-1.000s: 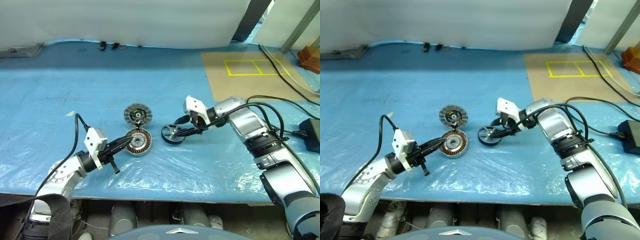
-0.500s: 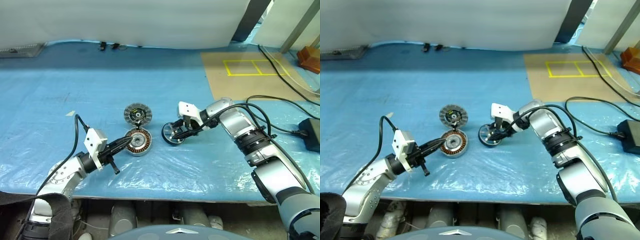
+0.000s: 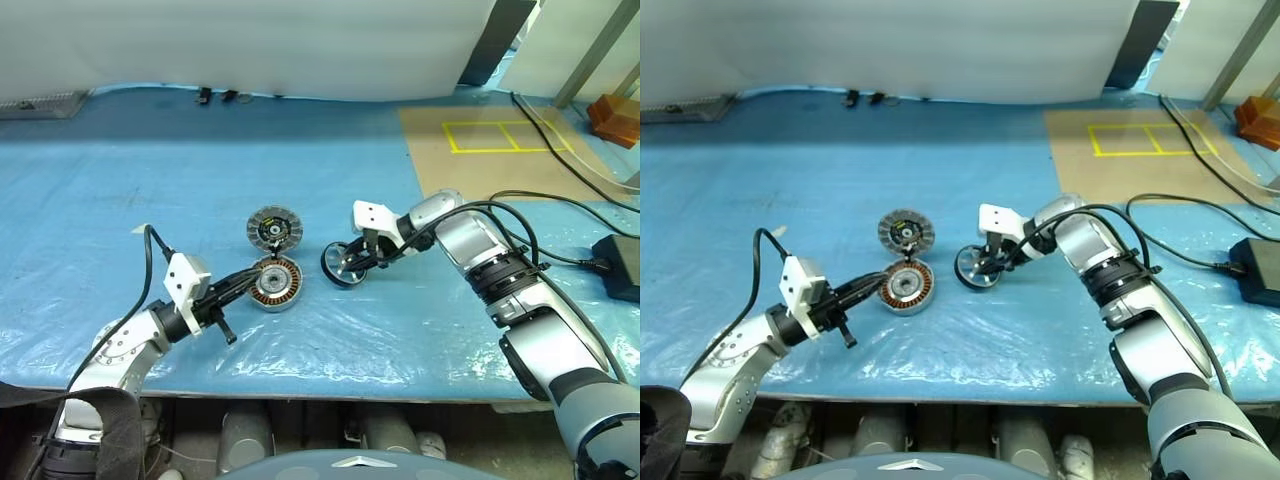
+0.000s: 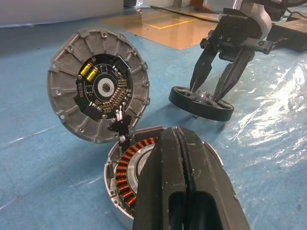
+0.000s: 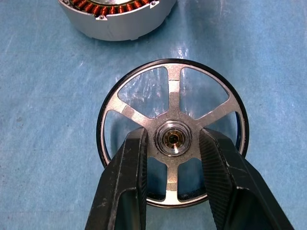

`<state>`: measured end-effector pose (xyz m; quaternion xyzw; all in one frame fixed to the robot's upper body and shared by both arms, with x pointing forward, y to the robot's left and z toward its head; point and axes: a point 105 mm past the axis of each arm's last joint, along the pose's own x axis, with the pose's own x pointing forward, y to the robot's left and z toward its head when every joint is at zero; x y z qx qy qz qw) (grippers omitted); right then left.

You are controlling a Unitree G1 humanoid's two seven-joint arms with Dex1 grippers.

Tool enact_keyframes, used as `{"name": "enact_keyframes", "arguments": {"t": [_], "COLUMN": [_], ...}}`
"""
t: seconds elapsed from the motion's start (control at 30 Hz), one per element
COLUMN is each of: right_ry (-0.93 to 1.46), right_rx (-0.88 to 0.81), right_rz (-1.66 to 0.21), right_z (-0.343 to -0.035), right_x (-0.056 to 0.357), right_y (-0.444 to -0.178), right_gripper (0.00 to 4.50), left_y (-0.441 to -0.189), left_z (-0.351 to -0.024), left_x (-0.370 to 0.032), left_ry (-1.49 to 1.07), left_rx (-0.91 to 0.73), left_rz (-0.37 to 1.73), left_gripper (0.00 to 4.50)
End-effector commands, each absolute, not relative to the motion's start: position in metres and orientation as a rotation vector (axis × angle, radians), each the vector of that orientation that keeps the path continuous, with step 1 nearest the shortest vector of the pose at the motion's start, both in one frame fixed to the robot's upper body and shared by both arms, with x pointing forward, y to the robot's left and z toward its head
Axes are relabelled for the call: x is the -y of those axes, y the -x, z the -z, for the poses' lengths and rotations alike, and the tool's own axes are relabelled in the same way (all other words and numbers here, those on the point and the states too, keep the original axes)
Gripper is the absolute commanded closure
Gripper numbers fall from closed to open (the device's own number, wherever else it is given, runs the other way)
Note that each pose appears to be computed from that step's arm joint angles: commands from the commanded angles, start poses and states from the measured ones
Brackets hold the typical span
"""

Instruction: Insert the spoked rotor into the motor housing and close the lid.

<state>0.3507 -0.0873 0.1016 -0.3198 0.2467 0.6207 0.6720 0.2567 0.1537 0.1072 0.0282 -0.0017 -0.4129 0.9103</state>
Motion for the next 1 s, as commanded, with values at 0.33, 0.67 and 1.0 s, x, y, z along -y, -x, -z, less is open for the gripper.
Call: {"name": "enact_keyframes", "arguments": {"t": [0.33, 0.67, 1.0], "right_ry": [0.491, 0.367, 0.336], "right_rx": [-0.318, -0.295, -0.31], "right_rz": [-1.586, -1.62, -1.593], "right_z": [-0.171, -0.164, -0.144], "right_x": [0.056, 0.022, -0.003], "right_y": [-0.328, -0.307, -0.308], "right_gripper": [3.28, 3.28, 3.28], "left_y": [-0.252, -0.24, -0.236], "left_z": [-0.122, -0.116, -0.104], "left_x": [-0.169, -0.175, -0.178], "left_ry": [-0.086, -0.075, -0.08], "left_rx": [0.036, 0.013, -0.007], "left_rz": [0.809, 0.795, 0.782], "left_gripper": [4.5, 4.5, 4.5]}}
